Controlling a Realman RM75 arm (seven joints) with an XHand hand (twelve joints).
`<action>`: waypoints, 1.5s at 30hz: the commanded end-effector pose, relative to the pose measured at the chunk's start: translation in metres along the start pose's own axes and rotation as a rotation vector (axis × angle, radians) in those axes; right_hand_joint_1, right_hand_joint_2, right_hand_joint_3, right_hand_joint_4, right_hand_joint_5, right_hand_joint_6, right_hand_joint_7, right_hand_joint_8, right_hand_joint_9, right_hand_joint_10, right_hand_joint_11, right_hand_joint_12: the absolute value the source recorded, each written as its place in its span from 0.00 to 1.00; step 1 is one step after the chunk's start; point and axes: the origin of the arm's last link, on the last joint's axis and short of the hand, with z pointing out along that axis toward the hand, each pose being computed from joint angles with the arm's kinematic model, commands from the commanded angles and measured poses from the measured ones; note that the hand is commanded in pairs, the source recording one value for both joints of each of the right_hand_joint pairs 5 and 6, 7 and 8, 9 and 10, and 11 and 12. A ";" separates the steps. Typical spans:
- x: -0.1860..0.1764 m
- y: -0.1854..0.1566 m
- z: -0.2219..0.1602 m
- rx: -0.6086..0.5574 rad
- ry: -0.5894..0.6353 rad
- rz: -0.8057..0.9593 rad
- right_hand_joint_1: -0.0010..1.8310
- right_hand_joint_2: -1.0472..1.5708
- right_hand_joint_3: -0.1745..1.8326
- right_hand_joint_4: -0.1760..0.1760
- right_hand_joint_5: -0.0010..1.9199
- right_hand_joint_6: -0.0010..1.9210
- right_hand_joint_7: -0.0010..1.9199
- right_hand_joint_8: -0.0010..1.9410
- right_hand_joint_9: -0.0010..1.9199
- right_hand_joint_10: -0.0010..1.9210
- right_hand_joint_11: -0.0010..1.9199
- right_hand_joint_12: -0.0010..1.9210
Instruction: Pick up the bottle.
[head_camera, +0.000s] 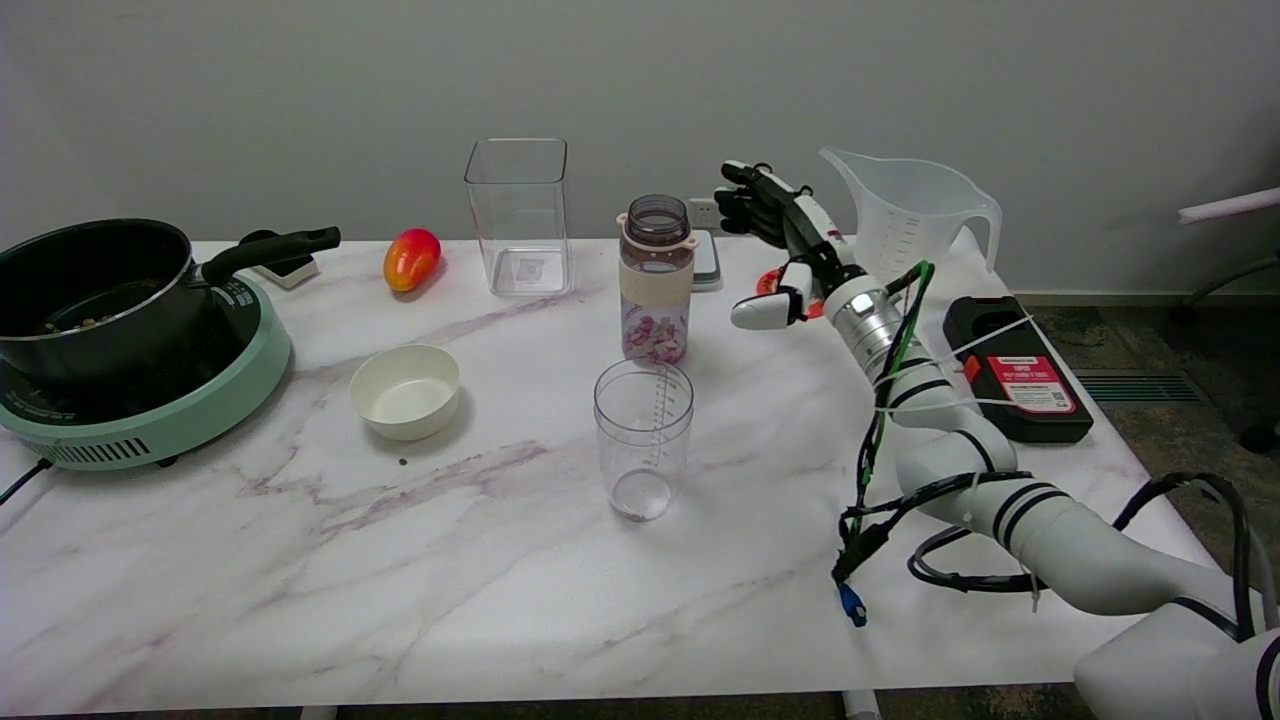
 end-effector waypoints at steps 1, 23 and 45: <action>-0.045 0.029 0.001 -0.117 -0.033 0.106 0.65 0.07 0.64 0.50 0.13 0.13 0.22 0.22 0.21 0.21 0.24 0.24; -0.075 0.029 0.012 -0.143 -0.073 0.120 0.64 0.07 0.61 0.50 0.12 0.12 0.22 0.22 0.20 0.20 0.23 0.23; -0.075 0.036 0.011 -0.179 -0.070 0.121 0.67 0.11 0.52 0.50 0.15 0.15 0.24 0.24 0.21 0.21 0.23 0.23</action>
